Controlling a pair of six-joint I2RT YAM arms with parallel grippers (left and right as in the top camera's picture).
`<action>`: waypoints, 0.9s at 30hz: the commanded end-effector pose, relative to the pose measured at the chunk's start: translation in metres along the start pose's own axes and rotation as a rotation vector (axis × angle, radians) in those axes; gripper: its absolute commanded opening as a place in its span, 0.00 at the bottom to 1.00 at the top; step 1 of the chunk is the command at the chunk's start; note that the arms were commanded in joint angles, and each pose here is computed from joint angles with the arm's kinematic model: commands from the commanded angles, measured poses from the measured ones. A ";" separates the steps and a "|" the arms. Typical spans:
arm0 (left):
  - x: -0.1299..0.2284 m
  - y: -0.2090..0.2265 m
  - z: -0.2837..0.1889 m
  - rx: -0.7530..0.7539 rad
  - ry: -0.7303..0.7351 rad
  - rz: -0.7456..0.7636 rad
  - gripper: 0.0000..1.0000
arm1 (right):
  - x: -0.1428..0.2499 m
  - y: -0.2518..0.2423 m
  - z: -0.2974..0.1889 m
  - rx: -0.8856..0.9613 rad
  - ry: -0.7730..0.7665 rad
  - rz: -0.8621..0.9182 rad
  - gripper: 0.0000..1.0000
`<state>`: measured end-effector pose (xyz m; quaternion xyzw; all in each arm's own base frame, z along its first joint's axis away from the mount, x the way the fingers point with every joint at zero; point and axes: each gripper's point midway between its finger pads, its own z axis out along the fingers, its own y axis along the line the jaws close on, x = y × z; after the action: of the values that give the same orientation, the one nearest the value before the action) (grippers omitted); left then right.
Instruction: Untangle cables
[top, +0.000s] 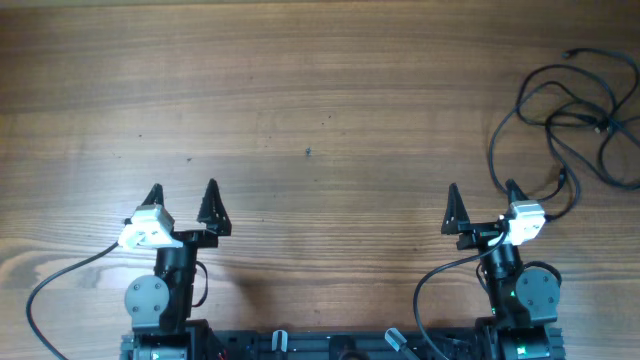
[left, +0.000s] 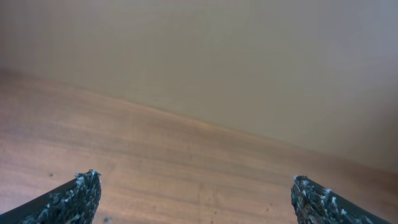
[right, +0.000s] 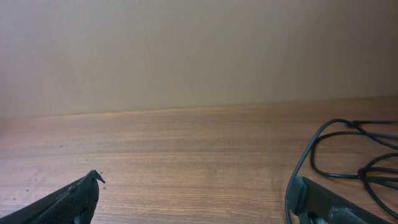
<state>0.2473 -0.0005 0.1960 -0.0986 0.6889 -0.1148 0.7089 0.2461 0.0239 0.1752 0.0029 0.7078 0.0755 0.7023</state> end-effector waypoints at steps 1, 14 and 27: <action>0.014 0.005 -0.001 -0.002 0.005 0.023 1.00 | -0.002 -0.002 0.000 0.013 -0.011 -0.006 1.00; 0.037 0.009 -0.003 -0.014 0.101 0.014 1.00 | -0.002 -0.002 0.000 0.013 -0.011 -0.006 1.00; 0.037 0.009 -0.003 -0.014 0.101 0.014 1.00 | -0.002 -0.002 0.000 0.013 -0.011 -0.006 1.00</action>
<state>0.2463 -0.0007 0.1592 -0.1053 0.7239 -0.1111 0.6727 0.2461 0.0239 0.1753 0.0029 0.7077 0.0755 0.7025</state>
